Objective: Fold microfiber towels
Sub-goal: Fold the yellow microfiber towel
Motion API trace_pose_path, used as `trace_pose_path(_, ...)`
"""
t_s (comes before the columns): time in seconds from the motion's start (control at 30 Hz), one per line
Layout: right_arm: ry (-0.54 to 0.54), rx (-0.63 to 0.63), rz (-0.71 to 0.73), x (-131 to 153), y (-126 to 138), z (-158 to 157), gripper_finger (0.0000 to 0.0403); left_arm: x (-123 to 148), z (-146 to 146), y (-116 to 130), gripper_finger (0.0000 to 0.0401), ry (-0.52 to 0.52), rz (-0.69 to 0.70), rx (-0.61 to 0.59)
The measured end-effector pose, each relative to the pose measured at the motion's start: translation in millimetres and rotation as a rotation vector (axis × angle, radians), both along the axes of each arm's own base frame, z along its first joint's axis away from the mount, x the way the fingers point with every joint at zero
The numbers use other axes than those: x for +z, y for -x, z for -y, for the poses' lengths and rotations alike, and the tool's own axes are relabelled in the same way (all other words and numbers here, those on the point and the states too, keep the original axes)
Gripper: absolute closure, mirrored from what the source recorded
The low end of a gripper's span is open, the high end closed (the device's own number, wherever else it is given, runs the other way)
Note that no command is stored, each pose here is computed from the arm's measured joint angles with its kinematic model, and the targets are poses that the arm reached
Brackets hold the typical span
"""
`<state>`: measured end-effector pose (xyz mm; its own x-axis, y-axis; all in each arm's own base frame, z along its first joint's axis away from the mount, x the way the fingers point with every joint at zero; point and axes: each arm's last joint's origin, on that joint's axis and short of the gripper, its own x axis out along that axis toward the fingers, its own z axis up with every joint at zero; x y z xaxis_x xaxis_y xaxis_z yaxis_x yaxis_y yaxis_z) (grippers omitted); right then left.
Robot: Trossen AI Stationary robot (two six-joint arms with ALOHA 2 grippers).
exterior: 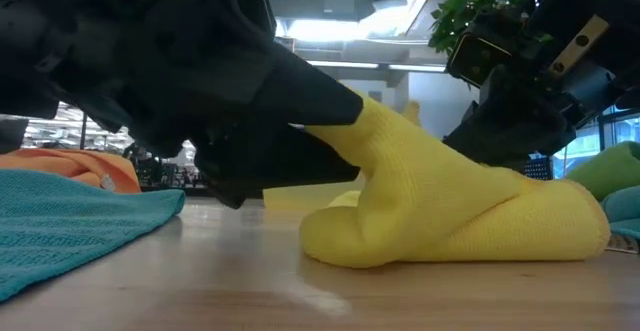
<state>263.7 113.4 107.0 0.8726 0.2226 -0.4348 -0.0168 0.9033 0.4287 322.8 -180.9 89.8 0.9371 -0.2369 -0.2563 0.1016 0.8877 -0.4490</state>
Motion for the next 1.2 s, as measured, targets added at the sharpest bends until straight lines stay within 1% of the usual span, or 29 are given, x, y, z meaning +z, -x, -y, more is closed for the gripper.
trace_pose_path(0.13, 0.0, 0.0, 0.0, 0.0, 0.0, 0.0, 0.0397, 0.5, 0.8, 0.0, 0.0197, 0.023, -0.003, -0.033)
trace_pose_path(0.3, 0.0, 0.001, 0.0, 0.0, 0.1, -0.1, 0.0397, 3.3, -4.3, -3.8, 0.0197, 0.067, 0.013, -0.031)
trace_pose_path(0.43, -0.006, 0.015, -0.003, -0.1, 0.2, -0.4, 0.0397, 3.4, -10.1, -6.5, 0.0197, 0.082, 0.008, -0.03)
trace_pose_path(0.6, -0.005, 0.019, -0.01, -0.7, 0.5, -0.5, 0.0397, -7.4, -22.1, 2.6, 0.0197, 0.101, -0.05, 0.002)
trace_pose_path(0.67, -0.005, 0.019, -0.01, -0.6, 0.5, -0.5, 0.0397, -8.5, -26.2, 6.3, 0.0197, 0.13, -0.058, 0.02)
trace_pose_path(0.9, -0.004, 0.019, -0.009, -0.6, 0.5, -0.5, 0.0397, -5.8, -31.0, 15.7, 0.0197, 0.186, 0.025, 0.012)
trace_pose_path(1.0, -0.004, 0.019, -0.009, -0.5, 0.4, -0.4, 0.0397, -5.9, -31.2, 16.6, 0.0197, 0.184, 0.03, 0.016)
trace_pose_path(1.2, -0.002, 0.019, -0.009, -0.6, 0.4, -0.5, 0.0397, -6.6, -33.7, 16.0, 0.0204, 0.173, 0.032, 0.07)
